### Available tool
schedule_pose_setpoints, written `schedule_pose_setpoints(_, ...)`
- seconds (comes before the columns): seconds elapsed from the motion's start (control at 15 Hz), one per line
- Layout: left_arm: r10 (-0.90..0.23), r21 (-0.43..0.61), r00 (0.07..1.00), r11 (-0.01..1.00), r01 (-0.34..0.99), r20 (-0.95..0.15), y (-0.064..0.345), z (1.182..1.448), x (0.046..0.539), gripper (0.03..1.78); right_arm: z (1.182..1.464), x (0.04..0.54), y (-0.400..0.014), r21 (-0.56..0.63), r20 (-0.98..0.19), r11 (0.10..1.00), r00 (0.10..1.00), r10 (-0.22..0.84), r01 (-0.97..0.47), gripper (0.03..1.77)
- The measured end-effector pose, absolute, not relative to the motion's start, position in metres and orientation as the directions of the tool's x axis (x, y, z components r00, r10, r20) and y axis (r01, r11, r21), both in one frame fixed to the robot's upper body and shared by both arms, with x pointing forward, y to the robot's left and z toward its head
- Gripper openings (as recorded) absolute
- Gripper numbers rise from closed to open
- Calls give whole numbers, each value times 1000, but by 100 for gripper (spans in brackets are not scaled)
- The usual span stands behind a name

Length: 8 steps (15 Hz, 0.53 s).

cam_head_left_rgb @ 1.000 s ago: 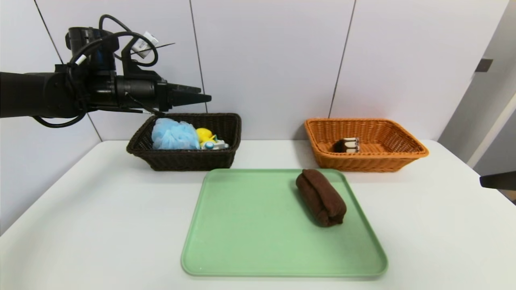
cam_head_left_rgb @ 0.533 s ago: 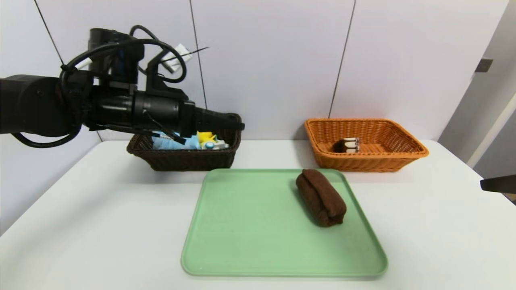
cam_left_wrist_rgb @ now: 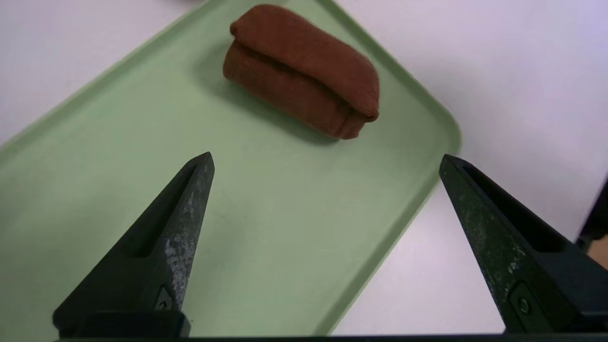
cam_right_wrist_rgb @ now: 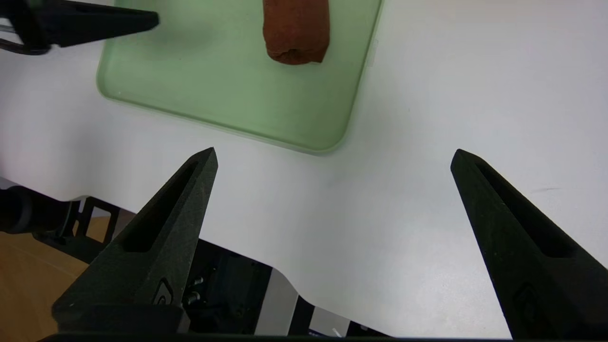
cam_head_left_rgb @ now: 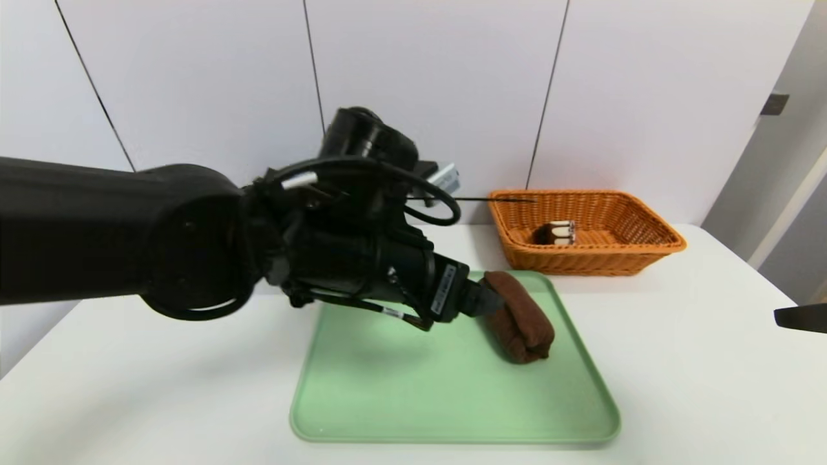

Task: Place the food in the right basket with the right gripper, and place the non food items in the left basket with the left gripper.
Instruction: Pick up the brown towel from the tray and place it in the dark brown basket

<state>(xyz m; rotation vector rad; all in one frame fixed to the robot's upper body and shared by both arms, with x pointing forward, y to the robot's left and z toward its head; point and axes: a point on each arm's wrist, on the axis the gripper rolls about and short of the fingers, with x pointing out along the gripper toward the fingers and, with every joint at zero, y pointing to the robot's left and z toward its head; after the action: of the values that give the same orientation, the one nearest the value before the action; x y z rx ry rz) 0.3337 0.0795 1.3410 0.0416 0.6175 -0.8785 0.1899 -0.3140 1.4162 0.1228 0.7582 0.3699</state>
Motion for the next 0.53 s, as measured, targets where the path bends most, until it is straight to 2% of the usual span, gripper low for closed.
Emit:
schedule_pose_setpoints(0.33, -615, -245, 559, 764, 596, -556, 37, 1318, 344, 169, 1412, 188, -314, 241, -653, 929, 660, 370, -282, 170)
schedule_pose_setpoints(0.53, -554, -226, 627, 819, 527, -547, 12, 1307, 356, 169, 1411, 188, -314, 240, -656, 929, 658, 369, -281, 170)
